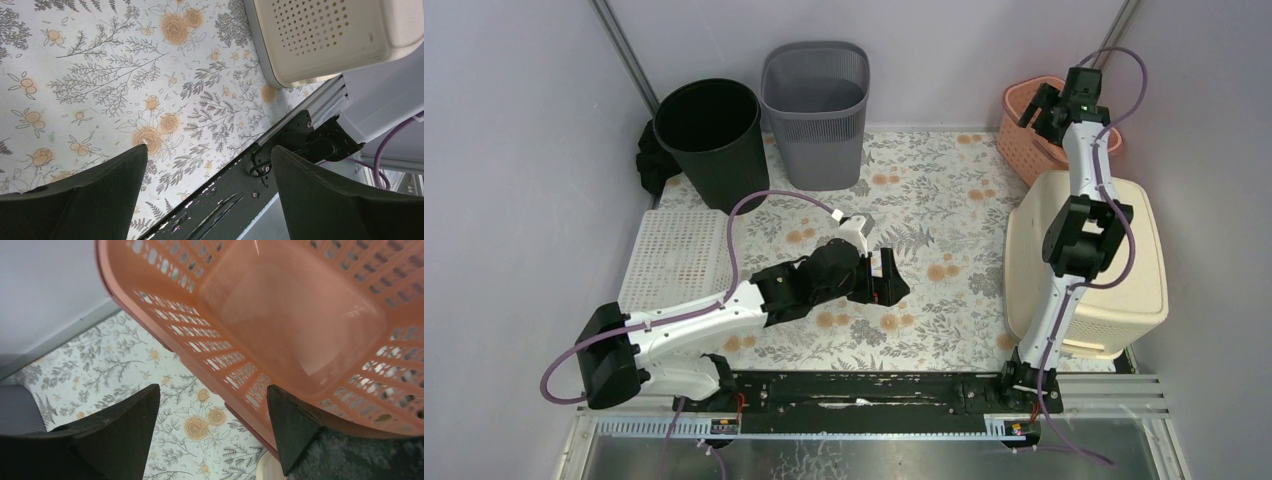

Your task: Turn the large container upside down

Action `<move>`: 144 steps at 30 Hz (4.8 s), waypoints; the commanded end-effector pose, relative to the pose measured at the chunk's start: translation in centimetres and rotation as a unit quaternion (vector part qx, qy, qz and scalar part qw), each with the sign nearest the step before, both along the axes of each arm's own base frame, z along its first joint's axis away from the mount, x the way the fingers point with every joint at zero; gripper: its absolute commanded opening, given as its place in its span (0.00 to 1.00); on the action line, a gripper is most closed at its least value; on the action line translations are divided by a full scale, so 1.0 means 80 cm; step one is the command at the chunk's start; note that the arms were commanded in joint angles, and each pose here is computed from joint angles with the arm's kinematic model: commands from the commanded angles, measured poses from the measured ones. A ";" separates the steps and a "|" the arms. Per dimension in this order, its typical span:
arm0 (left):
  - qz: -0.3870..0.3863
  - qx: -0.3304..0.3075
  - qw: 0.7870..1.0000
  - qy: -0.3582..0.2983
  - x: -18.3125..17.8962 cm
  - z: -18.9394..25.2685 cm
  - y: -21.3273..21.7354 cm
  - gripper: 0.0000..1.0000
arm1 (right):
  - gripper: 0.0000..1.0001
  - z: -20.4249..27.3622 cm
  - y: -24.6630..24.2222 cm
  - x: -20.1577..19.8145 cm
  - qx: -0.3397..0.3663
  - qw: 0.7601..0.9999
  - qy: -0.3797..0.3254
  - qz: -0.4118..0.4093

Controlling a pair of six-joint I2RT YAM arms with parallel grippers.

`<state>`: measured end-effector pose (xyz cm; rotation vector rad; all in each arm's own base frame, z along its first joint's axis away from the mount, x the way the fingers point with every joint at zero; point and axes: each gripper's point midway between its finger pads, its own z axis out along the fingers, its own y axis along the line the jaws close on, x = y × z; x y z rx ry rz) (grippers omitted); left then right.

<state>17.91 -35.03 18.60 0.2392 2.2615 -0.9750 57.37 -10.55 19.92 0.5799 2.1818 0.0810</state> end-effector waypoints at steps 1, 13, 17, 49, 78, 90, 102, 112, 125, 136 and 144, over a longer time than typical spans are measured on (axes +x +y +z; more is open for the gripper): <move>0.011 0.018 1.000 -0.017 0.006 -0.001 0.013 1.00 | 0.83 -0.020 0.010 0.015 0.004 1.000 -0.007 0.027; 0.020 0.019 1.000 -0.012 0.010 -0.006 0.015 1.00 | 0.42 -0.072 0.036 0.027 -0.009 0.997 0.034 0.067; 0.030 0.018 0.999 -0.016 0.013 -0.004 0.021 1.00 | 0.25 -0.067 0.060 0.043 -0.010 0.994 0.018 0.103; 0.153 -0.044 0.985 -0.070 0.025 0.086 0.140 1.00 | 0.00 0.183 0.336 -0.283 0.262 0.892 -0.186 0.319; 0.270 -0.061 0.956 -0.094 -0.020 0.136 0.282 1.00 | 0.00 0.117 0.616 -0.431 0.616 0.662 -0.089 0.417; 0.282 -0.042 0.955 -0.083 -0.022 0.114 0.291 1.00 | 0.00 0.090 0.622 -0.421 0.730 0.576 -0.071 0.361; 0.265 0.016 0.962 -0.060 0.004 0.063 0.246 1.00 | 0.00 0.022 0.601 -0.421 0.705 0.631 -0.049 0.321; 0.223 0.022 0.973 -0.058 0.028 0.055 0.187 1.00 | 0.38 -0.021 0.569 -0.428 0.675 0.668 -0.019 0.312; 0.187 0.024 0.980 -0.065 0.050 0.063 0.140 1.00 | 0.71 -0.071 0.515 -0.437 0.406 0.862 0.019 0.301; 0.135 0.007 0.989 -0.058 0.069 0.067 0.076 1.00 | 0.87 -0.135 0.406 -0.470 0.228 0.941 0.050 0.243; 0.132 0.019 0.989 -0.064 0.076 0.066 0.070 1.00 | 0.57 -0.111 0.398 -0.475 0.230 0.938 0.011 0.260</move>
